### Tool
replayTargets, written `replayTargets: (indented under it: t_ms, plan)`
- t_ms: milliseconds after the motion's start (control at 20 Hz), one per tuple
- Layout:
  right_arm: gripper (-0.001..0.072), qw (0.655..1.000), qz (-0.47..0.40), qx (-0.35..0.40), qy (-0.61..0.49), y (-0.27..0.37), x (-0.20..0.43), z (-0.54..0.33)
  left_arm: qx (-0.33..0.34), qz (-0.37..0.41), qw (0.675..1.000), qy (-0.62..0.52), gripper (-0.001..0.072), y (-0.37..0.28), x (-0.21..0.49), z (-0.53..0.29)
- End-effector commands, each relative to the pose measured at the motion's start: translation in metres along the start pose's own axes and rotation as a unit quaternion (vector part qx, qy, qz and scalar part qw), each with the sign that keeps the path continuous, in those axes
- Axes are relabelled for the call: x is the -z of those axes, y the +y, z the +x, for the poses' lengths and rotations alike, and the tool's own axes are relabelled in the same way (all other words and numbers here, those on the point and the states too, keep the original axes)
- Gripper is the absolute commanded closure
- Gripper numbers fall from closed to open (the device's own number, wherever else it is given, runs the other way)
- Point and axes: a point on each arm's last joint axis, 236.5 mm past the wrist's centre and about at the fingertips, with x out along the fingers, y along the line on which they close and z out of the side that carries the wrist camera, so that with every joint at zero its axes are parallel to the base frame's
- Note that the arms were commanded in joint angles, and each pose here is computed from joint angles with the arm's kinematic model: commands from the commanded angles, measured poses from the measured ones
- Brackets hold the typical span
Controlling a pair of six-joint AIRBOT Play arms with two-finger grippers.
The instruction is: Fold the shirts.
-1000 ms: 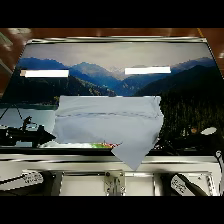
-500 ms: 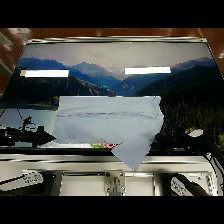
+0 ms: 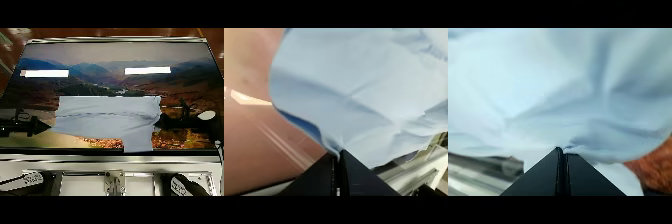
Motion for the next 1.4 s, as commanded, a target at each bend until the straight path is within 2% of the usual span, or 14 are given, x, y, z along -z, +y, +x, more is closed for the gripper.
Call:
replayTargets:
  t_ms: [0,200,400,700,800,950,1050,1100,1150,1200,1250,1350]
  plan:
    - [0.0651,0.997,-0.012,-0.005,-0.073,0.026,-0.064,-0.026,-0.014,0.032,0.996,-0.077,0.0669,-0.026,-0.058,-0.009]
    - [0.0650,0.997,-0.015,-0.010,-0.079,0.036,-0.118,-0.008,-0.023,0.071,0.990,-0.117,0.0668,-0.065,-0.114,0.008]
    - [0.0651,0.995,-0.004,-0.004,-0.096,0.035,-0.165,0.021,-0.017,0.063,0.992,-0.108,0.0668,-0.080,-0.153,0.032]
    - [0.0650,0.996,0.006,0.052,-0.077,-0.009,-0.172,0.043,-0.014,0.061,0.995,-0.075,0.0668,-0.084,-0.173,0.076]
    - [0.0650,0.995,0.004,0.066,-0.072,-0.018,-0.170,0.045,-0.037,0.034,0.998,-0.049,0.0668,-0.065,-0.164,0.086]
    - [0.0650,0.993,0.003,0.082,-0.087,-0.025,-0.177,0.043,-0.117,0.012,0.993,0.009,0.0668,-0.024,-0.137,0.082]
    - [0.0638,0.992,0.004,0.082,-0.098,-0.025,-0.183,0.042,-0.126,0.008,0.992,0.029,0.0648,-0.020,-0.128,0.081]
    - [0.0565,0.992,0.005,0.081,-0.099,-0.025,-0.183,0.042,-0.119,0.005,0.992,0.031,0.0492,-0.024,-0.126,0.082]
    - [0.0364,0.992,0.002,0.080,-0.099,-0.024,-0.183,0.042,-0.110,0.002,0.993,0.035,0.0287,-0.028,-0.125,0.082]
    - [0.0152,0.992,-0.013,0.080,-0.094,-0.023,-0.182,0.040,-0.108,0.003,0.993,0.042,0.0139,-0.030,-0.122,0.081]
    - [0.0079,0.992,-0.040,0.082,-0.084,-0.022,-0.180,0.034,-0.107,0.010,0.993,0.050,0.0132,-0.033,-0.120,0.078]
    - [0.0069,0.990,-0.069,0.104,-0.061,-0.036,-0.173,0.016,-0.102,0.018,0.993,0.058,0.0133,-0.038,-0.122,0.065]
